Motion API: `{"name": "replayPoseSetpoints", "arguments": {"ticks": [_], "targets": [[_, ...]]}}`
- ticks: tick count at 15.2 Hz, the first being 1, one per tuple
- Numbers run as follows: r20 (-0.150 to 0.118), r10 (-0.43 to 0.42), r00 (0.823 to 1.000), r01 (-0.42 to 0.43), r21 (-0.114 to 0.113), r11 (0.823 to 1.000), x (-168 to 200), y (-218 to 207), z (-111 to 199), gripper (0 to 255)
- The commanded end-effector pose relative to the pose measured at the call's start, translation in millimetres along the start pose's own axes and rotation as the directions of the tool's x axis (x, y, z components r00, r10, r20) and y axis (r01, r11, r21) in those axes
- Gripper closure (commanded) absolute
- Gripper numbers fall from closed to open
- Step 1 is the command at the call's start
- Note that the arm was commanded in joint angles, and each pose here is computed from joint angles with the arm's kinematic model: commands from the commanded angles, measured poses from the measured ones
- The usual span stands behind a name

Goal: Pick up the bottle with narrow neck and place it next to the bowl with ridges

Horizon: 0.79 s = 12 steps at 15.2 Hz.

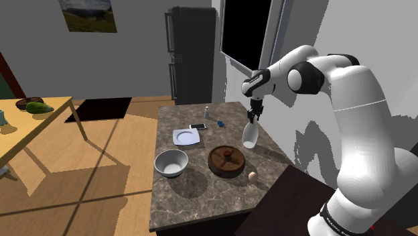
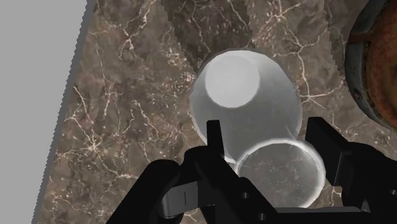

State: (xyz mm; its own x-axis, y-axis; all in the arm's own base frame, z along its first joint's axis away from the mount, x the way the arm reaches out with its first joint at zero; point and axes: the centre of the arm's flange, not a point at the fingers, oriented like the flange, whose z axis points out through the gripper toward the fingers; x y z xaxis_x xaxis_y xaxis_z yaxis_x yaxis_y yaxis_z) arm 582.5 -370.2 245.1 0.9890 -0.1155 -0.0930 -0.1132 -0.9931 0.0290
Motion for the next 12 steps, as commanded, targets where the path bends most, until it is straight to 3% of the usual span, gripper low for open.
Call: {"name": "replayPoseSetpoints", "arguments": {"ticks": [1, 12], "targets": [[0.000, 0.000, 1.000, 0.000, 0.000, 1.000, 0.0, -0.1, 0.1, 255], [0.000, 0.000, 1.000, 0.000, 0.000, 1.000, -4.4, 1.3, -47.0, 255]]}}
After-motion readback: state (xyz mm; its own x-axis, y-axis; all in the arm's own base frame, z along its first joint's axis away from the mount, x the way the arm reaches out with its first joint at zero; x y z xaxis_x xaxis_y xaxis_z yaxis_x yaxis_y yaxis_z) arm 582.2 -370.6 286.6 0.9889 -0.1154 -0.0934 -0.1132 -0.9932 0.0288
